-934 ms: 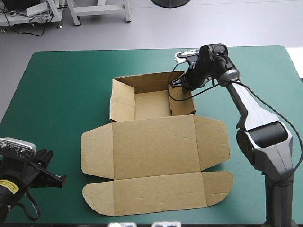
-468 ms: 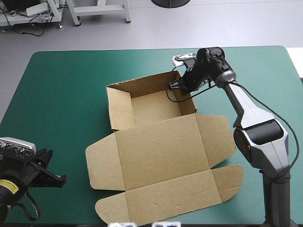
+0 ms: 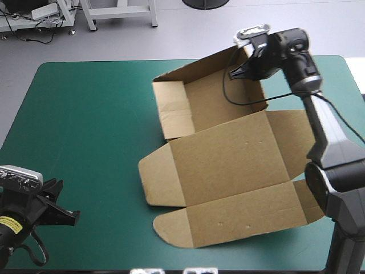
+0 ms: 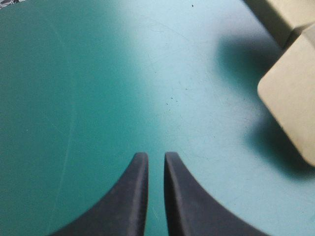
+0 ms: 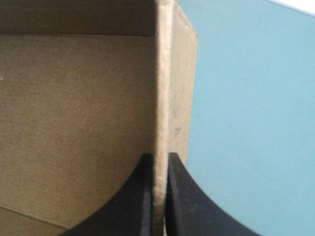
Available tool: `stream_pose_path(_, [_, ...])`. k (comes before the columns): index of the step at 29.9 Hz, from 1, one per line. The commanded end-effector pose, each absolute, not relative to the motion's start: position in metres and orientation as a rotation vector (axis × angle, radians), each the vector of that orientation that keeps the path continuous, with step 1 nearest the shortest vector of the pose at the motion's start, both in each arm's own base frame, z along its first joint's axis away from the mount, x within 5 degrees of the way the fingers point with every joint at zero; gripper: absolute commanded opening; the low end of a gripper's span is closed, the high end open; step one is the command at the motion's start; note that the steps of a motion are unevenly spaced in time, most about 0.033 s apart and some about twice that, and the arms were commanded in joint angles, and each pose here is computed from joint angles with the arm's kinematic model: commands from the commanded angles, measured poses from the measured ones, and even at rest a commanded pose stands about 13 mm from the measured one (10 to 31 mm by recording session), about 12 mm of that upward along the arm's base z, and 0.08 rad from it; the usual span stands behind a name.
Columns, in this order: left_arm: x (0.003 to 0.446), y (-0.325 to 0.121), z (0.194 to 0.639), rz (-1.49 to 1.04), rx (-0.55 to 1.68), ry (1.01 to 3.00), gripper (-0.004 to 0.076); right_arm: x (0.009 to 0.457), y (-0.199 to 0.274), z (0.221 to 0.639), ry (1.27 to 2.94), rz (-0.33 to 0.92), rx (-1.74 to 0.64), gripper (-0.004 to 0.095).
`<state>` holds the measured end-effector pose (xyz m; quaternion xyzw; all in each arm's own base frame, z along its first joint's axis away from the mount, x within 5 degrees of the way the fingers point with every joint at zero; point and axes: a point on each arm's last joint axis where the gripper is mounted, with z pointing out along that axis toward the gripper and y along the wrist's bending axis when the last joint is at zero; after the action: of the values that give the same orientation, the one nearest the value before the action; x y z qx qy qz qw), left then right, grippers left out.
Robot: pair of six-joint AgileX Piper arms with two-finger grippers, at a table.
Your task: Fold the box
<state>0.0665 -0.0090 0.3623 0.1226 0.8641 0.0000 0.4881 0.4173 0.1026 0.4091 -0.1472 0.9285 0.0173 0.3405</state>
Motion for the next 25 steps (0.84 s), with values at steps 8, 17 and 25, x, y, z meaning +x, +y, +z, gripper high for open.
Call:
stream_pose_path(8, [0.07, -0.01, 0.374, -0.016, 0.279, 2.011, 0.005, 0.35, -0.065, 0.494, 2.238, -0.124, 0.132, -0.0021])
stream_pose_path(17, [0.07, -0.01, 0.374, -0.012, 0.281, 2.01, 0.0024, 0.35, -0.138, 0.405, 2.503, -0.145, 0.365, -0.0021])
stream_pose_path(25, [0.07, -0.01, 0.374, -0.01, 0.288, 2.011, 0.0024, 0.356, -0.142, 0.325, 2.607, -0.137, 0.378, -0.0021])
